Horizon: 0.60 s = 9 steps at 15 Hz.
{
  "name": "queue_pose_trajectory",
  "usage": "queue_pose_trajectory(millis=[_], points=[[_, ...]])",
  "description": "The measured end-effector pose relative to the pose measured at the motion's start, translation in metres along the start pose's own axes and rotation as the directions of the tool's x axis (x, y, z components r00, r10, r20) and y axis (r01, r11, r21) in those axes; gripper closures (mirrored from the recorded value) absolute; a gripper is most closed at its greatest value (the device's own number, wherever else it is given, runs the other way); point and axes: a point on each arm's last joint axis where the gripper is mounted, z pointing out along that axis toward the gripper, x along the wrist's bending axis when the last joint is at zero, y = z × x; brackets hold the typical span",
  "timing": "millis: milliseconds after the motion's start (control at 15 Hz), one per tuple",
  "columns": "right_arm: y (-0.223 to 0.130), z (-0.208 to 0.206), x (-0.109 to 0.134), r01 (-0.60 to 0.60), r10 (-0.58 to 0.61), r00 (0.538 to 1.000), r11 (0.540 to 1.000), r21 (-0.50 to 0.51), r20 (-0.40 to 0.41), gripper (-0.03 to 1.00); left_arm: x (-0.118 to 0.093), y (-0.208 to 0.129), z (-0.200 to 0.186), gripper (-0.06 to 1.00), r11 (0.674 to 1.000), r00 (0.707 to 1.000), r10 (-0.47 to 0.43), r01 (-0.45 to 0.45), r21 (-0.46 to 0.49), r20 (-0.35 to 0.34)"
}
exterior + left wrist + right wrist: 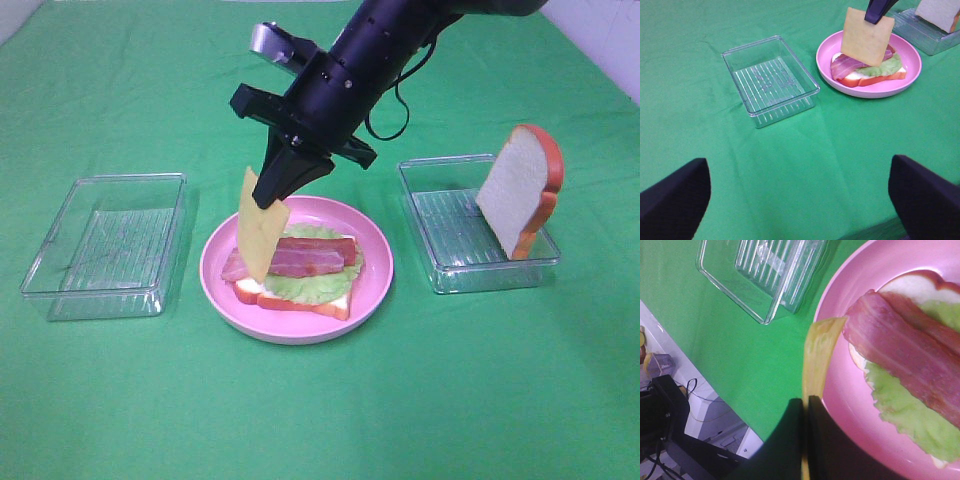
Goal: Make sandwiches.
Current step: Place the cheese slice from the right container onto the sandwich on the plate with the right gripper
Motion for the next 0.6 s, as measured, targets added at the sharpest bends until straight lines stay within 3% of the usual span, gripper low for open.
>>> queue_pose_trajectory(millis=[200, 600], points=[[0.003, 0.018, -0.01, -0.028, 0.028, 1.0, 0.999, 0.016, 0.014, 0.97, 0.0, 0.0, 0.0, 0.04, 1.0, 1.0, 0.0, 0.0, 0.0, 0.0], [0.006, 0.028, -0.038, -0.111, 0.112, 0.971, 0.994, -0.016, 0.212, 0.95, 0.0, 0.0, 0.0, 0.04, 1.0, 1.0, 0.0, 0.0, -0.001, 0.0]])
